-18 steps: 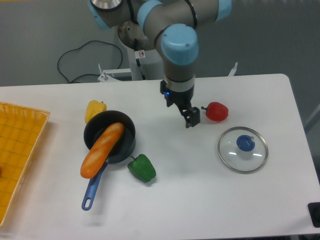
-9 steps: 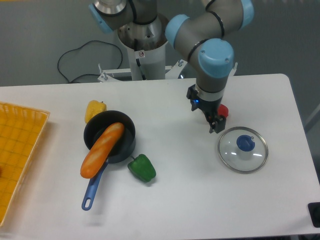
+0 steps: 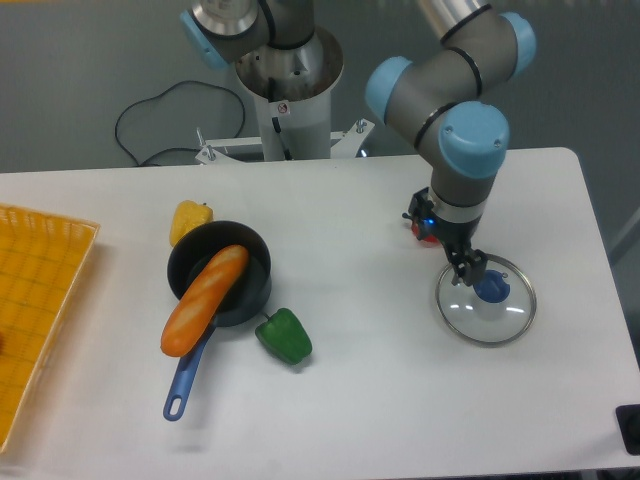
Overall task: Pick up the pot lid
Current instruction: 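Move the gripper over the glass lid and lower onto the blue knob, then close the gripper on the blue knob of the glass lid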
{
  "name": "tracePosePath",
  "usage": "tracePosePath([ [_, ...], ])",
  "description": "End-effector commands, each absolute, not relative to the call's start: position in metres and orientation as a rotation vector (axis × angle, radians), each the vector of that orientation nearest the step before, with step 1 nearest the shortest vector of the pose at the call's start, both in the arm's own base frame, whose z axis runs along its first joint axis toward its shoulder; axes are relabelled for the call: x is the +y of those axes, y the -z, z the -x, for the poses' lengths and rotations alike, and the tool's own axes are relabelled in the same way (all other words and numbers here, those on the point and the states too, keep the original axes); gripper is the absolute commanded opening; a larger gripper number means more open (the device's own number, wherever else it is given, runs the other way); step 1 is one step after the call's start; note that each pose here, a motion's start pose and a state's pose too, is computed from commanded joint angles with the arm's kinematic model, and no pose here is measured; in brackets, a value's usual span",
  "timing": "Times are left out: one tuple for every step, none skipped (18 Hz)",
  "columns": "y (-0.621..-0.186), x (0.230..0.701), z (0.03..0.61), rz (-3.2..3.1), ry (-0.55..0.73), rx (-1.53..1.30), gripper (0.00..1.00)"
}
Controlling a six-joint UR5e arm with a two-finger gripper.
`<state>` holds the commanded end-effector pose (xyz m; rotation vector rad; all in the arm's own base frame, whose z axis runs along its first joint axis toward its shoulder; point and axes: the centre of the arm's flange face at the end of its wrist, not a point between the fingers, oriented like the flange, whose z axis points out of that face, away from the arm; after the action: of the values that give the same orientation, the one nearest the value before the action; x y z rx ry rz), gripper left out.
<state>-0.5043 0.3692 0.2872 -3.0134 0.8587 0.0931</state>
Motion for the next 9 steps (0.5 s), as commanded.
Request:
tracePosePath([
  [-0.283, 0.367, 0.509, 3.015, -0.096, 0.854, 1.00],
  [-0.280, 0.365, 0.512, 3.015, -0.104, 0.837, 1.00],
  [-0.278, 0.366, 0.515, 3.017, -0.114, 0.825, 1.00],
  [-0.276, 0.365, 0.517, 3.018, -0.118, 0.818, 1.00],
  [-0.275, 0.361, 0.520, 3.022, -0.119, 0.804, 1.00],
  [-0.274, 0.359, 0.521, 3.025, -0.119, 0.795, 1.00],
  [-0.274, 0.360, 0.522, 3.025, -0.121, 0.795, 1.00],
  [-0.272, 0.360, 0.526, 3.029, -0.122, 0.796, 1.00],
  [-0.271, 0.360, 0.530, 3.029, -0.125, 0.810, 1.00],
])
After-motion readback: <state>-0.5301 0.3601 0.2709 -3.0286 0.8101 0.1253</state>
